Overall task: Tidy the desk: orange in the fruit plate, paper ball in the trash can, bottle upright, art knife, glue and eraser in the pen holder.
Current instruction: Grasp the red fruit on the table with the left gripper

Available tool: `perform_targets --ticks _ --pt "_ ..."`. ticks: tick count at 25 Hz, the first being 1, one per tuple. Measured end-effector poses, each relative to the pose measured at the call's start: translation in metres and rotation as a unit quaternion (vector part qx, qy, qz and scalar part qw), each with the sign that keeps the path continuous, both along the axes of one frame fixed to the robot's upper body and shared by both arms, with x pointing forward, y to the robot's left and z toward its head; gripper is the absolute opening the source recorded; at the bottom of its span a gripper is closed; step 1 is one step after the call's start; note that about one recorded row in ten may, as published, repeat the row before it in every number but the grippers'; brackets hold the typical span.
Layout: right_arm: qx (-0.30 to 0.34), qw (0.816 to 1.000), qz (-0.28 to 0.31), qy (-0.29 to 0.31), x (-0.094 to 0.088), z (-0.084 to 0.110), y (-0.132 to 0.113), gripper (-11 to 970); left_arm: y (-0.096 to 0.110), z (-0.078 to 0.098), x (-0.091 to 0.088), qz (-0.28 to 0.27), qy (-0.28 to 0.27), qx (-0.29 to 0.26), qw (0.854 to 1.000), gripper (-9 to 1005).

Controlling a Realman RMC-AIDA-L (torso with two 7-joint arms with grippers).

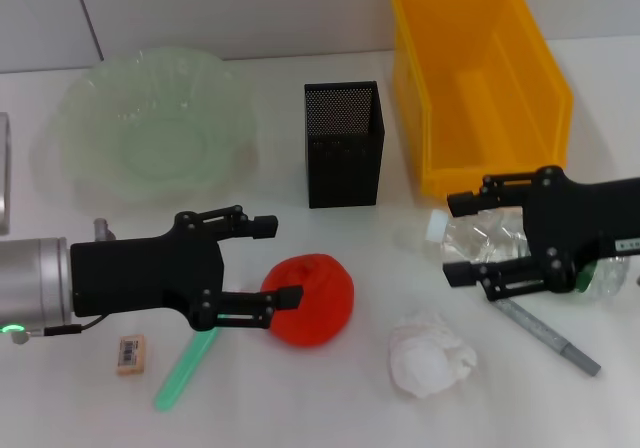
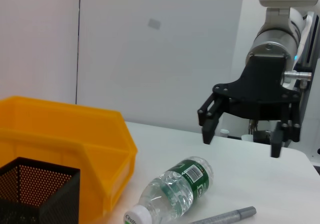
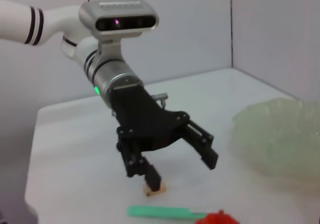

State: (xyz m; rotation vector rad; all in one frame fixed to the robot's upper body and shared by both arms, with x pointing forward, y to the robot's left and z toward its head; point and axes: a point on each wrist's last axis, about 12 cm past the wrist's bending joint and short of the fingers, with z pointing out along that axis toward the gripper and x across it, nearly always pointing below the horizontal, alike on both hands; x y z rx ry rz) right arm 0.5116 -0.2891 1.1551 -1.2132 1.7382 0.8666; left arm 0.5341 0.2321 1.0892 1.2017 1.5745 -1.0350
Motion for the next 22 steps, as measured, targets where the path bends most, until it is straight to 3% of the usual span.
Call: perform_targets --ticks 8,22 --pt "-0.009 1.0 -0.003 0.026 -0.008 -0.004 -0.008 775 -0.005 -0.006 0.003 0.011 -0.016 0.003 1.0 861" --pt "-0.006 1.0 0.001 0.031 -0.012 -0.002 -0.01 776 -0.02 -0.028 0.006 0.02 -0.026 0.061 0.998 862"
